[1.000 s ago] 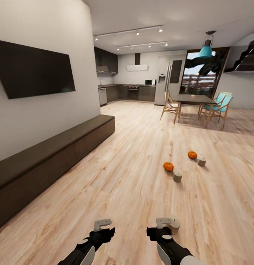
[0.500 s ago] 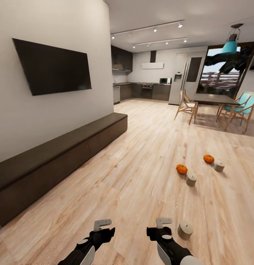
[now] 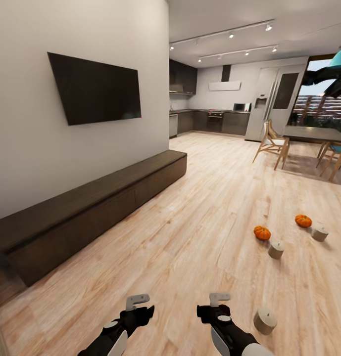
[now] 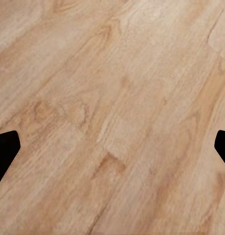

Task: Place each of the two pumpkins and all three candles from the living room inside a cabinet in the living room (use any cabinet), then make sure every cabinet is closed, and position the cauldron so it is next to a table in the living room.

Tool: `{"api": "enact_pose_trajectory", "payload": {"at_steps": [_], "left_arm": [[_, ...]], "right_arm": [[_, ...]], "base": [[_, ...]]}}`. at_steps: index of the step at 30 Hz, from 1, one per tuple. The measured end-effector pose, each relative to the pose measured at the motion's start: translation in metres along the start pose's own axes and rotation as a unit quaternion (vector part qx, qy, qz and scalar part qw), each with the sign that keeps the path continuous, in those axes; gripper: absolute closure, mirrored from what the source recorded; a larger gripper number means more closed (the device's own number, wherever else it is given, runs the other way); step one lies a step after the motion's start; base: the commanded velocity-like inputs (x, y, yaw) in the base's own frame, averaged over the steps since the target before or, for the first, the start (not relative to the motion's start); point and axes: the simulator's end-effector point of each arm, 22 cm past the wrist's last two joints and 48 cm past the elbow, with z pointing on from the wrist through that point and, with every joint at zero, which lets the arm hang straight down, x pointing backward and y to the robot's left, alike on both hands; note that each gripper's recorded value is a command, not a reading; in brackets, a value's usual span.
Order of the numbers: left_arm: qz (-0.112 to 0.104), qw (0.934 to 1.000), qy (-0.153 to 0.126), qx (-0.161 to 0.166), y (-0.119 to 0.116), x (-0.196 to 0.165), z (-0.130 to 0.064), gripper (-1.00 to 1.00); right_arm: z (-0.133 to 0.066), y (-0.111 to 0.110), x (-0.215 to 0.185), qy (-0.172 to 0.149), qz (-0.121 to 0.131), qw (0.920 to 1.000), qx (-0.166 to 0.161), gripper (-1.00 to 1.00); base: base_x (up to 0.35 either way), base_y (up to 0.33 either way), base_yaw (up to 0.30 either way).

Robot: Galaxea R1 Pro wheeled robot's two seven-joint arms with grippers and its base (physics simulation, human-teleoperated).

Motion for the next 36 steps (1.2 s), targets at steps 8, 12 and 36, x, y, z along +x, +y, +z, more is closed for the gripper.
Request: {"api": "enact_pose_trajectory", "payload": {"at_steps": [8,12,36], "left_arm": [[-0.007,1.0000,-0.001,-0.002,0.0026,-0.0010,-0.0002,-1.00],[-0.008,1.0000,-0.001,-0.002,0.0028,-0.0011,-0.0002,-1.00],[-0.007,1.0000,-0.001,-0.002,0.0030,-0.0010,0.0001,-1.00]], "right_arm": [[-0.0001,0.0000,-0.0004,0.000,0.000,1.0000,0.000,-1.00],[0.0000,0.0000,-0.0004,0.000,0.000,1.0000,0.000,-1.00],[0.0003,0.0001,0.0004,0.001,0.000,1.0000,0.000,-1.00]], "base": [[0.307,-0.020,0.125],[0.284,-0.159,0.278],[0.070,-0.077,0.291]]}}
